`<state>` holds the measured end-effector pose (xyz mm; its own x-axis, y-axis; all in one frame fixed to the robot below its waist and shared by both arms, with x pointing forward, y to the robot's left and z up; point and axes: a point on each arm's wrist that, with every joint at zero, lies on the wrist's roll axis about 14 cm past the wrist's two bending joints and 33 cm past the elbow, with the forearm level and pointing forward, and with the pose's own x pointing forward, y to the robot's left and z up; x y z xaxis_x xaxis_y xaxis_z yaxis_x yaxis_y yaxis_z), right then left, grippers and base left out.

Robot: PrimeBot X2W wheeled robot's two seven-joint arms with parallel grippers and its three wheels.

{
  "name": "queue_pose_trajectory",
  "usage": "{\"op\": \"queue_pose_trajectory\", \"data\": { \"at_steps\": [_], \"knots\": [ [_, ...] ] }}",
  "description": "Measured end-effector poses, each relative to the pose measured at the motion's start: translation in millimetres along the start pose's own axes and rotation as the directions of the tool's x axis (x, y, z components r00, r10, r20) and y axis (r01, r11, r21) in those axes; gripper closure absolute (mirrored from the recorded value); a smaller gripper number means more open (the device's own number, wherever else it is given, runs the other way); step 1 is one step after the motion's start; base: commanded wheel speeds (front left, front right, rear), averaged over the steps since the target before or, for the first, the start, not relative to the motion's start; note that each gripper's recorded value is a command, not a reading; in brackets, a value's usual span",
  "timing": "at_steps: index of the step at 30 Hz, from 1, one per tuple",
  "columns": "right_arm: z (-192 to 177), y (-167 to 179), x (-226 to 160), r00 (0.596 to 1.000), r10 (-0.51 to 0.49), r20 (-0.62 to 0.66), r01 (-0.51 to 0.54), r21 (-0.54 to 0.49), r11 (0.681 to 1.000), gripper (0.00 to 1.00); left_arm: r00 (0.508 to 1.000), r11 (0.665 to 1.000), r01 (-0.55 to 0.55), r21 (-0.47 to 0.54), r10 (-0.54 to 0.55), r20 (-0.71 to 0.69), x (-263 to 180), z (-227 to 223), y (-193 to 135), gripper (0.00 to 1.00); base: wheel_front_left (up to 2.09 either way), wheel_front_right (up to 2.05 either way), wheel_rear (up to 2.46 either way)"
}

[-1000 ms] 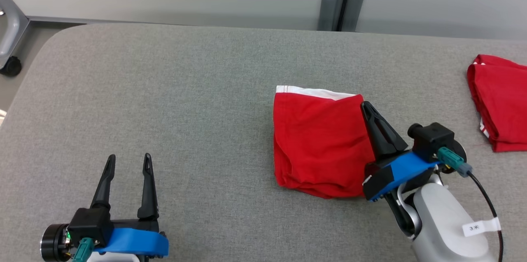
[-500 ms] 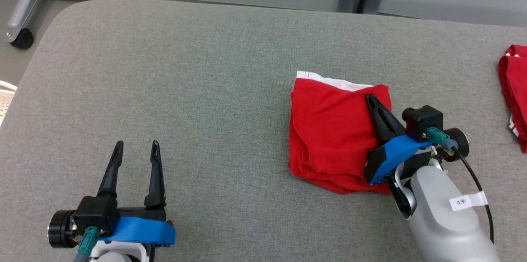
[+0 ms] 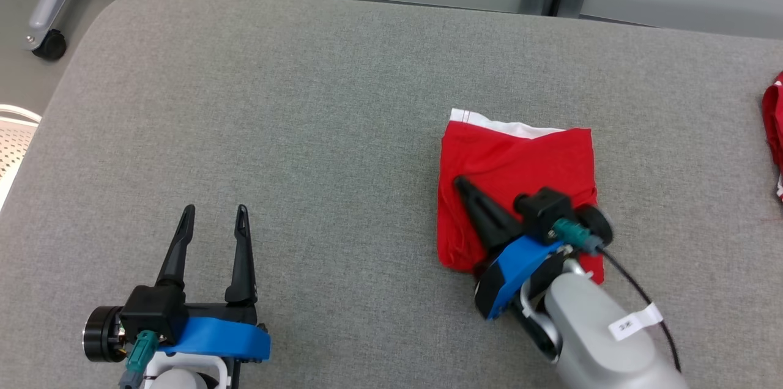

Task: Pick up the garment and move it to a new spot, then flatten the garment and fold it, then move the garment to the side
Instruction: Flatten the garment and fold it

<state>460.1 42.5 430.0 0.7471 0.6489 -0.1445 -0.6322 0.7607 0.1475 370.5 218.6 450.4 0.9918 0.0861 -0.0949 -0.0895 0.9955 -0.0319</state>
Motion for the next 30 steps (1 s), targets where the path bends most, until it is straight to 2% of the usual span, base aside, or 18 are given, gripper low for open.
{"op": "queue_pose_trajectory", "data": {
  "at_steps": [5, 8, 12, 16, 17, 18, 19, 20, 21, 27, 28, 30],
  "knots": [
    [-12.4, 32.5, -4.6, 0.996, 0.087, -0.027, -0.086, 0.034, 0.996, 1.00, 1.000, 1.000, -0.003, -0.002, 0.003, -0.001, -0.4, -0.3, 0.2, 0.00, 0.00, 0.00, 0.00],
    [-16.4, 40.4, -9.4, 0.994, 0.104, -0.037, -0.102, 0.051, 0.993, 1.00, 1.000, 1.000, -0.001, -0.003, 0.001, 0.002, 0.4, 0.6, -0.9, 0.00, 0.00, 0.00, 0.00],
    [-2.8, 34.2, -12.3, 0.997, 0.080, 0.002, -0.080, 0.061, 0.995, 1.00, 1.000, 1.000, 0.011, 0.000, -0.011, 0.007, 2.6, 1.7, -5.1, 0.00, 0.00, 0.00, 0.00],
    [28.4, 10.3, -17.8, 0.996, 0.002, 0.091, -0.006, 0.052, 0.999, 1.00, 1.000, 1.000, 0.020, 0.009, -0.020, 0.010, 2.9, 2.2, -7.4, 0.00, 0.00, 0.00, 0.00],
    [36.8, 2.1, -20.7, 0.993, -0.025, 0.115, 0.020, 0.048, 0.999, 0.73, 1.000, 1.000, 0.025, 0.014, -0.025, 0.014, 3.6, 3.5, -8.6, 0.00, 0.00, 0.00, 0.00],
    [43.6, -6.7, -25.0, 0.989, -0.054, 0.135, 0.049, 0.040, 0.998, 0.53, 0.999, 0.999, 0.030, 0.017, -0.030, 0.019, 4.7, 5.1, -10.0, 0.00, 0.00, 0.00, 0.00],
    [47.9, -15.0, -30.3, 0.985, -0.083, 0.149, 0.079, 0.033, 0.996, 0.53, 0.999, 0.999, 0.035, 0.021, -0.035, 0.024, 5.7, 6.6, -11.6, 0.00, 0.00, 0.00, 0.00],
    [51.5, -25.2, -36.9, 0.980, -0.119, 0.161, 0.115, 0.028, 0.993, 0.08, 0.999, 0.999, 0.039, 0.025, -0.040, 0.030, 6.9, 8.3, -12.8, 0.00, 0.00, 0.00, 0.00],
    [54.5, -34.7, -43.7, 0.973, -0.152, 0.172, 0.150, 0.025, 0.988, 0.00, 0.998, 0.999, 0.043, 0.029, -0.044, 0.035, 7.6, 9.8, -13.9, 0.00, 0.00, 0.00, 0.00],
    [66.0, -85.1, -93.8, 0.914, -0.341, 0.221, 0.348, 0.008, 0.937, 0.00, 0.996, 0.996, 0.073, 0.044, -0.075, 0.049, 8.1, 14.4, -23.2, 0.00, 0.00, 0.00, 0.00],
    [66.0, -85.1, -93.8, 0.914, -0.341, 0.221, 0.348, 0.008, 0.937, 0.00, 0.996, 0.996, 0.073, 0.044, -0.075, 0.049, 8.1, 14.4, -23.2, 0.00, 0.00, 0.00, 0.00],
    [63.5, -96.5, -112.8, 0.891, -0.395, 0.223, 0.402, 0.015, 0.916, 0.00, 0.995, 0.996, 0.079, 0.052, -0.082, 0.054, 7.4, 16.4, -24.4, 0.00, 0.00, 0.00, 0.00]
  ]
}}
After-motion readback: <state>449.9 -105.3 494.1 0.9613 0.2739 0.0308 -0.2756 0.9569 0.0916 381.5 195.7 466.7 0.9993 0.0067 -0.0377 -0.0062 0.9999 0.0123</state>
